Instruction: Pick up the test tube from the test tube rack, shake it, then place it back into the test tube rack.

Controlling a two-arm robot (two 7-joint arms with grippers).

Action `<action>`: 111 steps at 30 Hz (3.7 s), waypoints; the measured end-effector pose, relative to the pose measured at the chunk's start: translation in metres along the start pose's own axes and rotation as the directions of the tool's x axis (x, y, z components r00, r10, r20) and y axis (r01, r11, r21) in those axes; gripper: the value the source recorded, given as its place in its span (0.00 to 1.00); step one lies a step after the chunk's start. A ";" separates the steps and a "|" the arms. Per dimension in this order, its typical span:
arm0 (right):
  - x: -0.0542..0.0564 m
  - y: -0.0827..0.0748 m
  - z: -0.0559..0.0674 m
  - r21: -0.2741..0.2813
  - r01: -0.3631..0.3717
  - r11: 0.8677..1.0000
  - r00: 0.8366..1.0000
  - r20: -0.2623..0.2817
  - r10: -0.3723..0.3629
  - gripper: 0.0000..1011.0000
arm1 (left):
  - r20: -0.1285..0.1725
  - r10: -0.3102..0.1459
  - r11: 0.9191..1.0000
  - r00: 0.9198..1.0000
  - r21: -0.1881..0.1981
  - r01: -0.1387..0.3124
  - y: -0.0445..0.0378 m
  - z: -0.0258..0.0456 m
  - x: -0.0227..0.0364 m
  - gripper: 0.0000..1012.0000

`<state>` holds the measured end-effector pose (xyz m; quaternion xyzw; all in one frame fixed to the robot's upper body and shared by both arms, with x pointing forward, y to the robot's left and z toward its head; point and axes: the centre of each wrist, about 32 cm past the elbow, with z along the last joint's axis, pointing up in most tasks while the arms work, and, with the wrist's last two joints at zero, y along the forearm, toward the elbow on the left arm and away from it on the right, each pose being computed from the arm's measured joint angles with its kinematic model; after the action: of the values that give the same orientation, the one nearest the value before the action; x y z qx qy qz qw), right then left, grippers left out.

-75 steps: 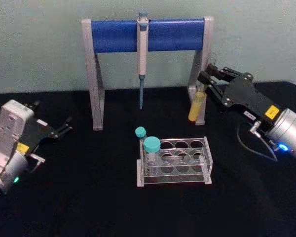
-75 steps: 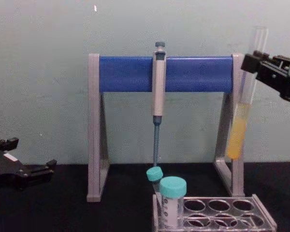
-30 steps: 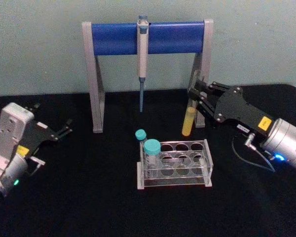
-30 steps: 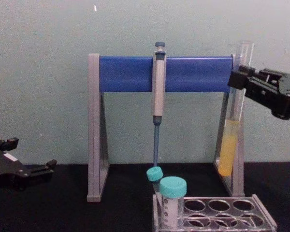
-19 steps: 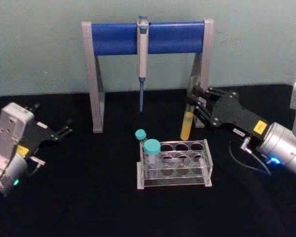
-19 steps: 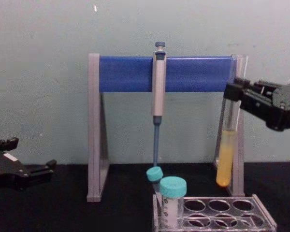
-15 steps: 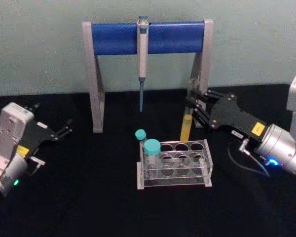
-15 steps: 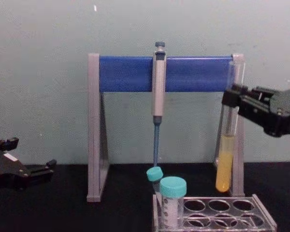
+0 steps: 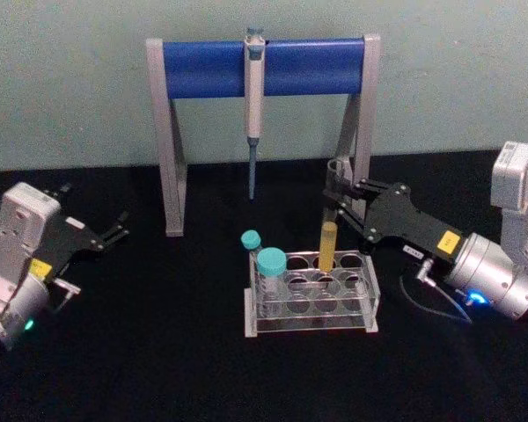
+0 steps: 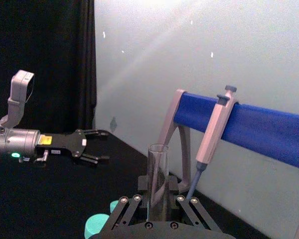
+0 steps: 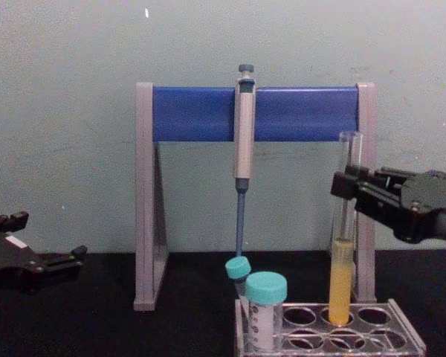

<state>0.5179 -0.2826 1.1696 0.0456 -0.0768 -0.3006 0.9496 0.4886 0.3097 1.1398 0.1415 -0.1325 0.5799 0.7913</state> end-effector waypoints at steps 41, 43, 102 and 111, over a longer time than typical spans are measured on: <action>0.001 0.004 -0.021 -0.101 -0.014 0.995 0.999 -0.036 0.010 0.23 | 0.000 0.000 1.000 1.000 0.000 0.000 0.0000 0.0000 0.0000 0.99; 0.000 0.004 -0.021 -0.104 -0.015 0.994 0.999 -0.035 0.012 0.23 | 0.000 0.000 1.000 1.000 0.000 0.000 0.0000 0.0000 0.0000 0.99; 0.000 0.005 -0.022 -0.138 -0.015 0.990 1.000 -0.024 0.012 0.27 | 0.000 0.000 1.000 1.000 0.000 0.000 0.0000 0.0000 0.0000 0.99; 0.000 0.005 -0.022 -0.138 -0.015 0.990 1.000 -0.024 0.012 0.56 | 0.000 0.000 1.000 1.000 0.000 0.000 0.0000 0.0000 0.0000 0.99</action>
<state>0.5247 -0.2771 1.1483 -0.0172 -0.0451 -0.2981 0.9533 0.4886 0.3097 1.1398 0.1415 -0.1325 0.5799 0.7913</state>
